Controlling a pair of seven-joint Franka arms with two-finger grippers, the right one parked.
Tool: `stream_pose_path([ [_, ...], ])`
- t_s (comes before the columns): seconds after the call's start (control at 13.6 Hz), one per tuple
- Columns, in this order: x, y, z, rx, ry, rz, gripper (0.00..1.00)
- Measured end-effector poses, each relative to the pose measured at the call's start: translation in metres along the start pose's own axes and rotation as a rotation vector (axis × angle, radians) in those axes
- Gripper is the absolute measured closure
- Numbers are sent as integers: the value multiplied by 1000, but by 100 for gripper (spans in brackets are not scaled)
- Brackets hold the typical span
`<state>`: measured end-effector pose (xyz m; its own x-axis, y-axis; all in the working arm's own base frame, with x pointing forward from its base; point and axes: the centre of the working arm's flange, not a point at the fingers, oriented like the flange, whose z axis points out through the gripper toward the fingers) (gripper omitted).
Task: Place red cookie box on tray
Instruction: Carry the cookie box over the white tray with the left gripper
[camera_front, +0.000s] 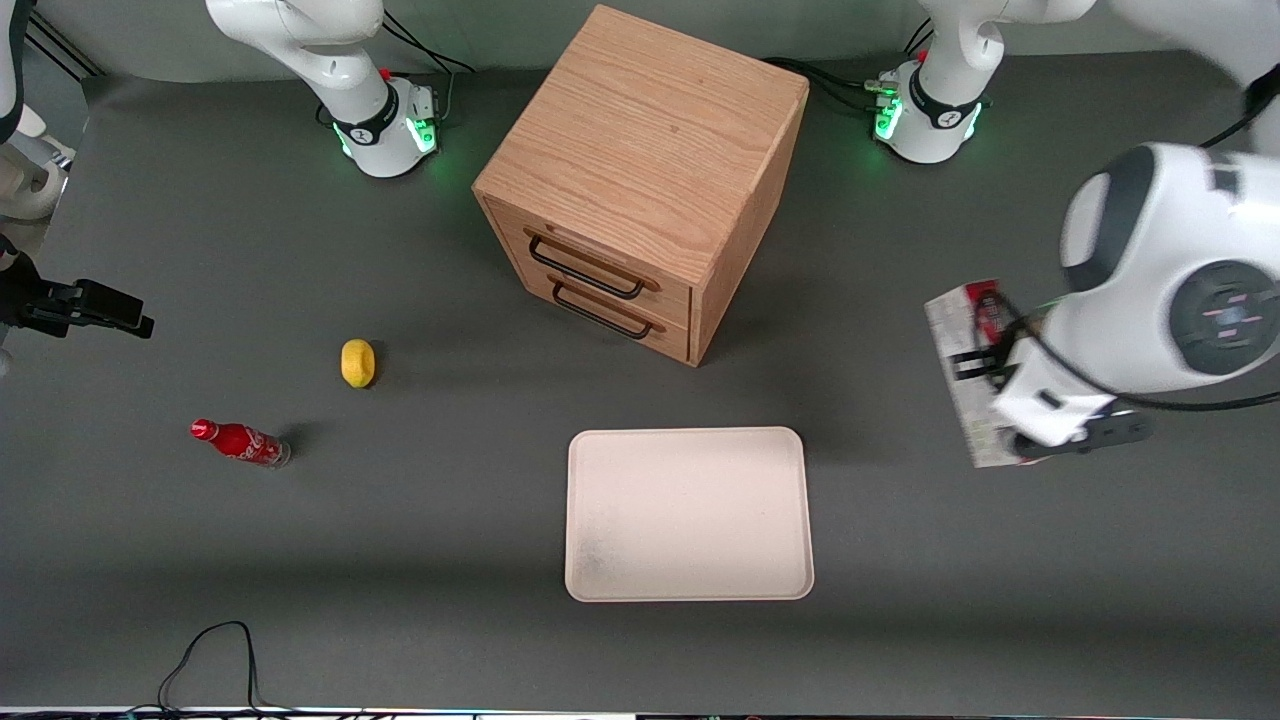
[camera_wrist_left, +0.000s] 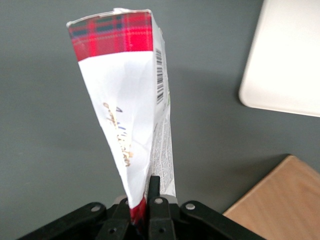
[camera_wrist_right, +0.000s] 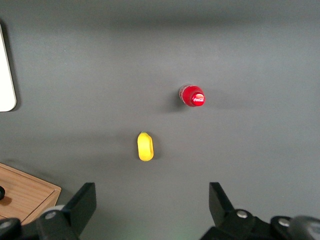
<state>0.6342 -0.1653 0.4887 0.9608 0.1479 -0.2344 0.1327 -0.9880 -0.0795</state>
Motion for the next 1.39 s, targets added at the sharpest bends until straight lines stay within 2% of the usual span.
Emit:
stream_pose_path([
  [0.37,12,71,6,-81,46,92,95],
  [0.66,35,140,60,-107,57,130,95],
  [0.95,54,182,120,-115,91,152,95],
  [1.25,82,177,150,-105,153,132,95],
  [1.39,91,178,168,-103,173,129,95],
])
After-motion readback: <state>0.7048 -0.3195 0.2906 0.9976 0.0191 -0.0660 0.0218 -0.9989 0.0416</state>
